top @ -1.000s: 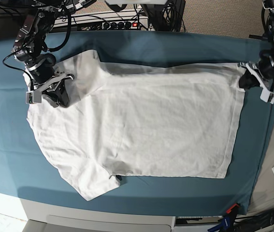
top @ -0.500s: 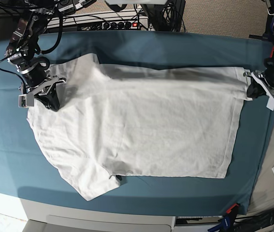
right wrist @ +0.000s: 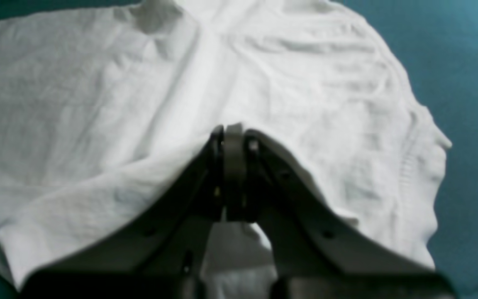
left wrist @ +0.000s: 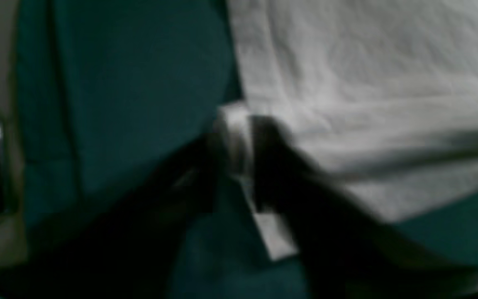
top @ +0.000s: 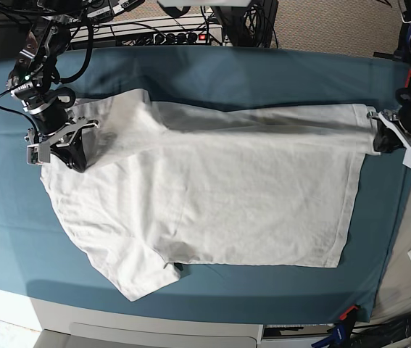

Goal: Fold the T-shirt properly
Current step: 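Fold the shirt's shoulder edge over with both grippers, then release, then regrasp the folded shirt edge with both grippers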

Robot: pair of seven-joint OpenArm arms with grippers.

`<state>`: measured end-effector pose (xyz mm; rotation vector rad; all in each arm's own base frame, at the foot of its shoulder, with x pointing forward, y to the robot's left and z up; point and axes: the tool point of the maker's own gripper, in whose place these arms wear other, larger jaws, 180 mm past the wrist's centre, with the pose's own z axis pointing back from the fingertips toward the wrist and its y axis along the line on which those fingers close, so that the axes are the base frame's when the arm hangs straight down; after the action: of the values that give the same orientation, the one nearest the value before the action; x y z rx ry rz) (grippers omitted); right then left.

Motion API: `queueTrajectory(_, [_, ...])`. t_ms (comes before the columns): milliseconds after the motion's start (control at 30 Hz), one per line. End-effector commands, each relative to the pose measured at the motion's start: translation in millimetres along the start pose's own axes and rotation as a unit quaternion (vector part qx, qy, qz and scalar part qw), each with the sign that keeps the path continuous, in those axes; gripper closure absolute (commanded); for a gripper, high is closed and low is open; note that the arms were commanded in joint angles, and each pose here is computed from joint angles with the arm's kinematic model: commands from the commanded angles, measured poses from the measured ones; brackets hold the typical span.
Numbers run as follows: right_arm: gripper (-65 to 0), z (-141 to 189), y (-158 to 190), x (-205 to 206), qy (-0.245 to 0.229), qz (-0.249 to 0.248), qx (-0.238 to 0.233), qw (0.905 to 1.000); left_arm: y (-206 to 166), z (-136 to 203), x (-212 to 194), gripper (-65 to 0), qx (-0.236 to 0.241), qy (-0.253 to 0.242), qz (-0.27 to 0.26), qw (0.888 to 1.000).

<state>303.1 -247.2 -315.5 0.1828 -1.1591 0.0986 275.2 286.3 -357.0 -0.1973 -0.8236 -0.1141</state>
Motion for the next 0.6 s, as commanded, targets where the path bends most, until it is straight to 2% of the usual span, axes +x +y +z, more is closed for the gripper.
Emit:
queueTrajectory(0, [-10.9, 0.9, -2.4, 21.6, -0.035, 0.009, 0.001, 0.9994, 4.2, 5.5, 18.3, -26.6, 0.001, -0.024, -0.015, 1.000])
queueTrajectory(67, [-25.4, 0.9, -2.8, 21.8, -0.035, 0.009, 0.001, 0.9993, 4.4, 5.5, 18.3, -33.7, 0.002, -0.024, -0.015, 1.000])
queueTrajectory(100, [-27.9, 1.1, -3.2, 22.1, -0.036, 0.009, 0.000, 0.9993, 4.7, 5.6, 18.1, -34.2, 0.002, -0.023, -0.015, 1.000])
queueTrajectory(200, [-27.9, 5.8, -14.5, 23.6, -0.033, 0.015, -0.015, 0.9992, 9.9, 6.9, 15.5, -34.2, 0.013, -0.014, -0.028, 0.999])
queueTrajectory(267, [-27.9, 15.5, -34.7, 24.2, -0.032, 0.008, -0.048, 0.9983, 13.4, 8.6, 13.3, -34.2, 0.018, -0.005, -0.032, 0.999])
queueTrajectory(367, [-27.9, 39.8, -77.2, 19.1, -0.023, -0.063, -0.123, 0.9901, 19.7, 12.4, 14.7, -34.2, 0.026, -0.002, -0.034, 0.999])
queueTrajectory(467, [-27.9, 71.4, -104.4, 13.0, -0.026, -0.126, -0.158, 0.9791, 24.3, 16.7, 20.3, -34.1, 0.028, -0.013, -0.025, 0.999])
queueTrajectory(567, [-27.9, 100.8, -119.9, -0.3, -0.024, -0.164, -0.185, 0.9686, 24.5, 17.4, 21.5, -34.1, 0.028, -0.016, -0.022, 0.999])
